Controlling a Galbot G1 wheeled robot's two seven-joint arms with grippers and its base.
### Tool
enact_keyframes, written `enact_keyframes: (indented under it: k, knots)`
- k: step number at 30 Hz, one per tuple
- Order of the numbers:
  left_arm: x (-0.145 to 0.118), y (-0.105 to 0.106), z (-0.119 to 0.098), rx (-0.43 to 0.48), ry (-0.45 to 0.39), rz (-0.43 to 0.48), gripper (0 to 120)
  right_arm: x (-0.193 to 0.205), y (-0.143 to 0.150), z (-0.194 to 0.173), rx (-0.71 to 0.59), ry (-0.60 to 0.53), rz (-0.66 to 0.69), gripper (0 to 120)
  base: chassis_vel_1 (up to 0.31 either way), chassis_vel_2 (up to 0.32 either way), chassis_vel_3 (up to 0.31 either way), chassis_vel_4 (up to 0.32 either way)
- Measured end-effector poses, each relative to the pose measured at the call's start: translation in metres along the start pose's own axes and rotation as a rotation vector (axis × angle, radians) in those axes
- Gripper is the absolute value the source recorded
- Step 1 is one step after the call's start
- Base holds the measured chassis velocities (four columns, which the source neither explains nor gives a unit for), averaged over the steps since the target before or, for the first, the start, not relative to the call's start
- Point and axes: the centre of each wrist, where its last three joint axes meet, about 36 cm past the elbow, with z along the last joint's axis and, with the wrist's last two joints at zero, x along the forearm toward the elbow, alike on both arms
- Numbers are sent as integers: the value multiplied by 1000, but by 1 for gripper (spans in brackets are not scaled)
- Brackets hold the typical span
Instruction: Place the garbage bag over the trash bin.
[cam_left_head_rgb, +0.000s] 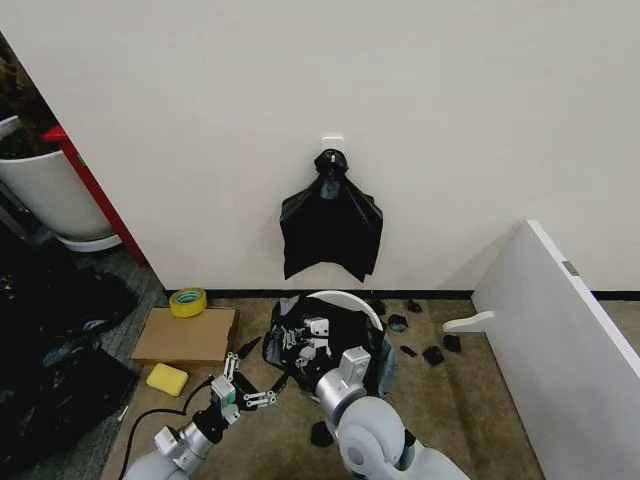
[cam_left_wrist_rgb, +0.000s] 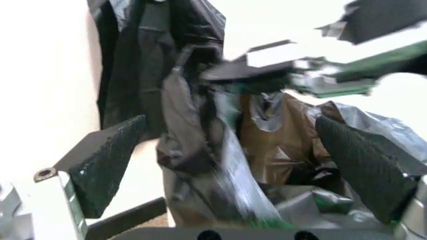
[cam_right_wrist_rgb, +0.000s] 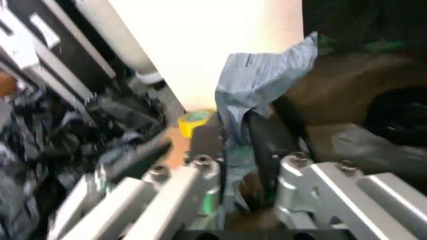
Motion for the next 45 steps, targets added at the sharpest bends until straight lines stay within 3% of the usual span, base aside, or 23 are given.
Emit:
enact_keyframes:
  k: [3,4,11,13,18,24,29,34,36,40,41,45]
  knots:
    - [3,4,0,-6,8,-19,100,18,-5,-4,90,44,-15,27,0,0,0,0]
    - [3,4,0,-6,8,-19,100,18,-5,-4,90,44,-15,27,0,0,0,0]
    - [15,23,2,-36,40,-100,100,47,-7,-20,117,62,-24,57,0,0,0,0]
    - [15,24,2,-36,40,-103,100,49,-7,-21,117,58,-22,59,0,0,0,0]
    - [15,13,-8,-20,10,-90,100,71,-14,-38,139,-8,12,83,0,0,0,0]
    - [26,7,-20,-25,-21,-80,100,93,-18,-43,187,-62,44,98,0,0,0,0]
    - [52,5,-30,-31,-33,-91,100,104,-24,-58,235,-124,69,100,0,0,0,0]
    - [56,-7,-47,-62,-69,-191,100,105,-49,-92,260,-145,104,100,0,0,0,0]
    - [45,-21,-57,-93,-90,-312,100,102,-70,-110,296,-116,113,100,0,0,0,0]
    - [34,-46,-75,-133,-73,-458,100,86,-115,-138,358,-28,118,100,0,0,0,0]
    - [34,-46,-75,-133,-73,-458,100,86,-115,-138,358,-28,118,100,0,0,0,0]
    - [31,-70,-96,-158,-31,-562,100,58,-174,-170,363,126,112,100,0,0,0,0]
